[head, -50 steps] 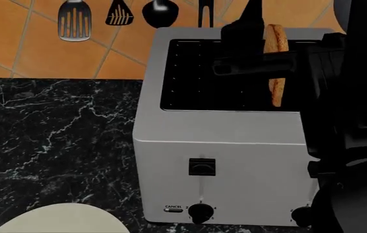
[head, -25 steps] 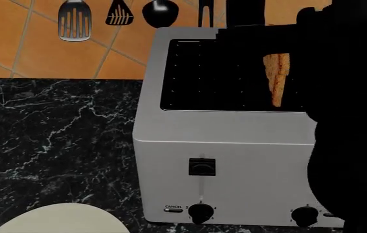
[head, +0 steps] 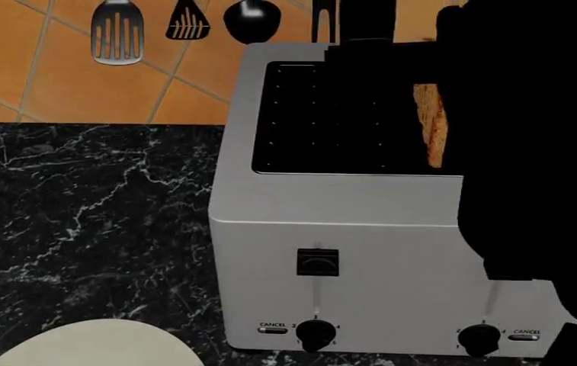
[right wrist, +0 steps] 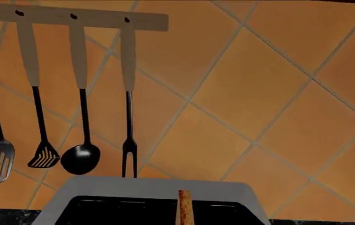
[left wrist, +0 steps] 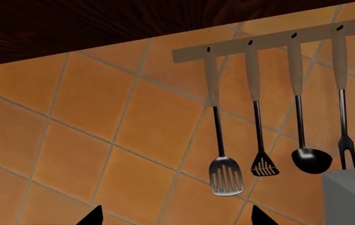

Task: Place the toasted item on a plate.

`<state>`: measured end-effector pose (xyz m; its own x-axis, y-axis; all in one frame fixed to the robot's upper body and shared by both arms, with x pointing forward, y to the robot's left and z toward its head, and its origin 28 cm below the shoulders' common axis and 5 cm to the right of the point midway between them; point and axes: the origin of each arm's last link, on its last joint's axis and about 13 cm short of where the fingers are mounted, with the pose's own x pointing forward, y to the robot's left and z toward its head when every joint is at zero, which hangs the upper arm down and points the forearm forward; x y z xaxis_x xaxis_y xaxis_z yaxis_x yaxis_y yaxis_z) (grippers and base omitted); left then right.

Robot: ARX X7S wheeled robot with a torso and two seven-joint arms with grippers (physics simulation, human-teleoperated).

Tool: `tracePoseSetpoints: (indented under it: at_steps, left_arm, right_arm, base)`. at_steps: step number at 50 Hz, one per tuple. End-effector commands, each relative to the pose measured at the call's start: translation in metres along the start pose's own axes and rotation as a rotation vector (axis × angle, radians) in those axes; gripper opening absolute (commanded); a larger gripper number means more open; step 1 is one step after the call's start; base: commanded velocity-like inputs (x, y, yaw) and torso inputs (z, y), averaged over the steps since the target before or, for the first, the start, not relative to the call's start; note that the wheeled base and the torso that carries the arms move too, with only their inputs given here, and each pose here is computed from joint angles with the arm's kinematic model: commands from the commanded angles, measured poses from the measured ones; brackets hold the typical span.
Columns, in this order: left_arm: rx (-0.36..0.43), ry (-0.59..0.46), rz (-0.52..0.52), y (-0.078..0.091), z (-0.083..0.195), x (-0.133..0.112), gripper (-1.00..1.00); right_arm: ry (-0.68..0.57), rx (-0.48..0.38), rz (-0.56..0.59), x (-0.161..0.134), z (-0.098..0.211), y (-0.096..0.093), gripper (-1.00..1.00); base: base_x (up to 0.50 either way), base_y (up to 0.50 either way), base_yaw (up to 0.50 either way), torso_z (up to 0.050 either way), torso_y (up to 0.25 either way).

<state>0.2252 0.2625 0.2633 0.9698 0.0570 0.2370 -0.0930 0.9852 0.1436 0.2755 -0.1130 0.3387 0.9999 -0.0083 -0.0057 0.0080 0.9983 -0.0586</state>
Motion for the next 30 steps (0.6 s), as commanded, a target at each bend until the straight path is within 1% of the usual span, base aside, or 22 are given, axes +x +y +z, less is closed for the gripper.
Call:
tracePoseSetpoints:
  at_steps: [1,8,10,11,16,23,30]
  left_arm:
    - [0.0,-0.001,-0.003,-0.001,0.0,0.001,1.0]
    - [-0.002,0.004,-0.005,0.0,-0.001,-0.001,1.0]
    - [-0.005,0.003,0.0,0.001,0.0,-0.001,1.0]
    - [-0.004,0.002,-0.002,0.001,0.0,-0.001,1.0]
    - [-0.002,0.004,0.0,0.001,0.0,-0.003,1.0]
    - [-0.004,0.008,-0.001,0.001,-0.002,-0.003,1.0]
    - [-0.003,0.012,-0.003,0.0,-0.003,-0.003,1.0]
  right_arm:
    - [0.089,-0.034,-0.007,0.01,-0.004,0.0,1.0]
    - [0.121,-0.044,-0.009,0.016,-0.01,0.0,1.0]
    - [0.13,-0.073,-0.007,0.02,-0.015,0.0,1.0]
    - [0.135,-0.062,-0.003,0.021,-0.015,0.0,1.0]
    - [0.156,-0.067,-0.013,0.029,-0.02,0.0,1.0]
    - [0.182,-0.048,-0.023,0.035,-0.028,-0.001,1.0]
    - [0.196,-0.078,-0.027,0.044,-0.029,-0.002,1.0]
  base:
    - [0.0,0.0,0.0,0.0,0.0]
    - [0.0,0.0,0.0,0.0,0.0]
    - [0.0,0.0,0.0,0.0,0.0]
    - [0.0,0.0,0.0,0.0,0.0]
    - [0.0,0.0,0.0,0.0,0.0]
    - [0.0,0.0,0.0,0.0,0.0]
    - [0.0,0.0,0.0,0.0,0.0]
